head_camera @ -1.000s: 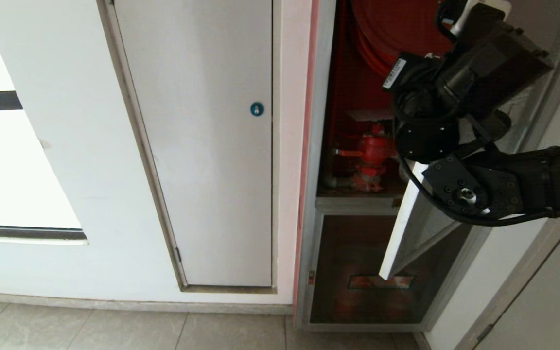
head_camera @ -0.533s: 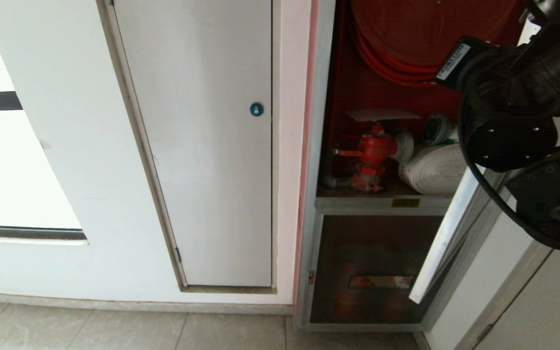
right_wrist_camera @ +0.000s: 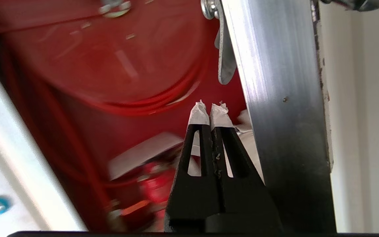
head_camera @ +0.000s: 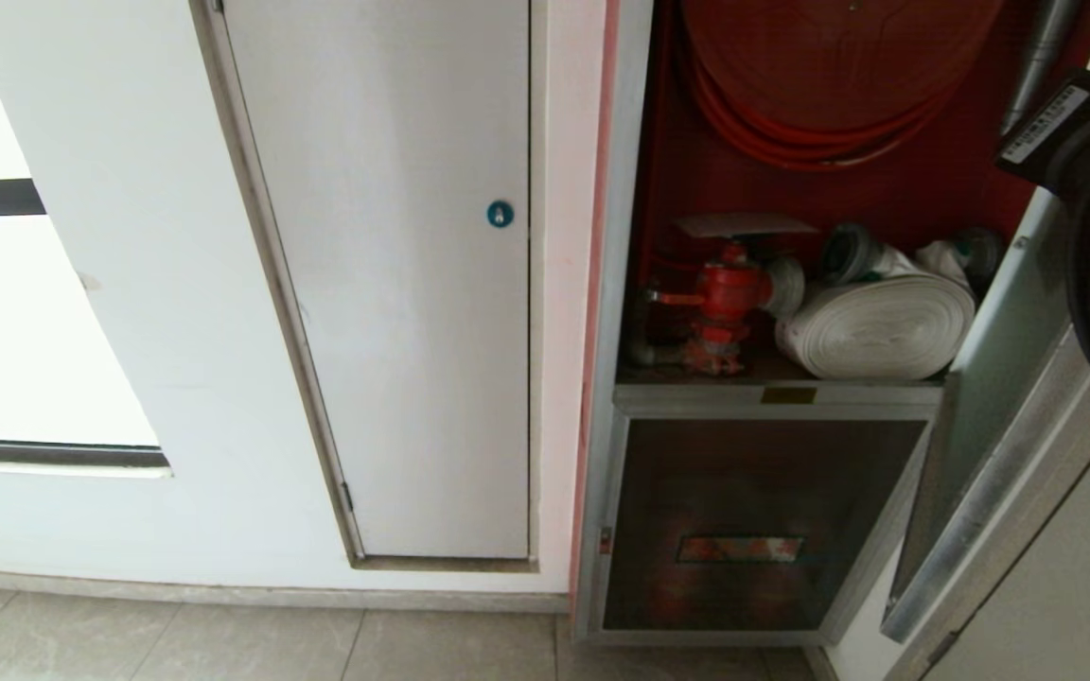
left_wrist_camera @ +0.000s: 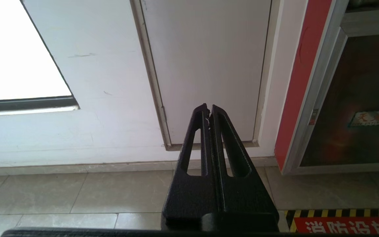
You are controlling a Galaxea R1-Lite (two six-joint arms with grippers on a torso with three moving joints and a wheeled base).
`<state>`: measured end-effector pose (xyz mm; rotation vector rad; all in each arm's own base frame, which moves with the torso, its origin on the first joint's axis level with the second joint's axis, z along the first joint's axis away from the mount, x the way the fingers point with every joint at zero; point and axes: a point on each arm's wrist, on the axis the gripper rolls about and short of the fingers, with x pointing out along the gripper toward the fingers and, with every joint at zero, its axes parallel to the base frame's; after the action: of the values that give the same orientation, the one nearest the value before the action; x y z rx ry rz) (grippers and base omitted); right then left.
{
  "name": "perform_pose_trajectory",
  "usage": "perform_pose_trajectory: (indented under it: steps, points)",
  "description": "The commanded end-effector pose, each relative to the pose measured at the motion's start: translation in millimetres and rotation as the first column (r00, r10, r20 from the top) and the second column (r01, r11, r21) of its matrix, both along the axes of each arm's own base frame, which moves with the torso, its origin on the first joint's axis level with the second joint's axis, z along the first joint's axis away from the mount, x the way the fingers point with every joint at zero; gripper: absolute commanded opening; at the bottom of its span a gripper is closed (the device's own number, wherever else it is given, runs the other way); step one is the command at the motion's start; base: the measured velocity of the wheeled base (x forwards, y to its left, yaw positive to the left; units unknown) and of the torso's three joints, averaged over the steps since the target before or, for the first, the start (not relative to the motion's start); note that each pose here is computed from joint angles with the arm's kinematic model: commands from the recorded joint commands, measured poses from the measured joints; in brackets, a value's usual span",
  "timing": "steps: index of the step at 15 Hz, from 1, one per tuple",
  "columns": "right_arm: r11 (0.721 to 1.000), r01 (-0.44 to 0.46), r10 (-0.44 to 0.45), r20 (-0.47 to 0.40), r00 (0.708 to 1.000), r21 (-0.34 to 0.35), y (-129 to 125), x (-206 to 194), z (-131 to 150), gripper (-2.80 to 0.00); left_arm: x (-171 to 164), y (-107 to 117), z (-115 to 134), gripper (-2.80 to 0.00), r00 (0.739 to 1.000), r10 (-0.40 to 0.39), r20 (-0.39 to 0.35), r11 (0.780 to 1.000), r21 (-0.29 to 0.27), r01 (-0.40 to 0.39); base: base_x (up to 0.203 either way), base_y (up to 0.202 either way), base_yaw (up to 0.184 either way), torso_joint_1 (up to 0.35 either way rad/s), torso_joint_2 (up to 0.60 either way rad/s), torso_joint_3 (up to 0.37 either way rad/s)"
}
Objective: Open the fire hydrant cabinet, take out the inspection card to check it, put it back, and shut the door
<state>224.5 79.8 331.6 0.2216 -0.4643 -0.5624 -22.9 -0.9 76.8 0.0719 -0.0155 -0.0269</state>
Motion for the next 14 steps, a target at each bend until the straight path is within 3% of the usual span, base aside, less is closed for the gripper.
perform_pose_trajectory:
  steps: [1, 8, 12, 14]
  points:
    - [0.999, 0.05, -0.05, 0.033, 0.998, 0.018, -19, -18, 6, -2.8, 1, 0, -2, -2.8, 1.0, 0.0, -0.007, 1.0, 0.0, 0.0, 0.0, 0.0, 0.0, 0.0, 0.0, 0.0]
    - [0.973, 0.229, -0.231, 0.071, 0.97, 0.032, -66, -52, 11, -2.8, 1, 0, -2, -2.8, 1.0, 0.001, -0.007, 1.0, 0.0, -0.001, 0.0, 0.0, 0.0, 0.0, 0.0, 0.0]
    - [0.957, 0.287, -0.29, 0.095, 0.952, 0.045, -81, -88, 6, -2.8, 1, 0, -2, -2.8, 1.0, 0.001, -0.007, 1.0, 0.0, -0.001, 0.0, 0.0, 0.0, 0.0, 0.0, 0.0]
    - [0.933, 0.356, -0.359, 0.089, 0.929, 0.042, -91, -101, 1, -2.8, 1, 0, -2, -2.8, 1.0, 0.0, -0.007, 1.0, 0.0, 0.0, 0.0, 0.0, 0.0, 0.0, 0.0, 0.0]
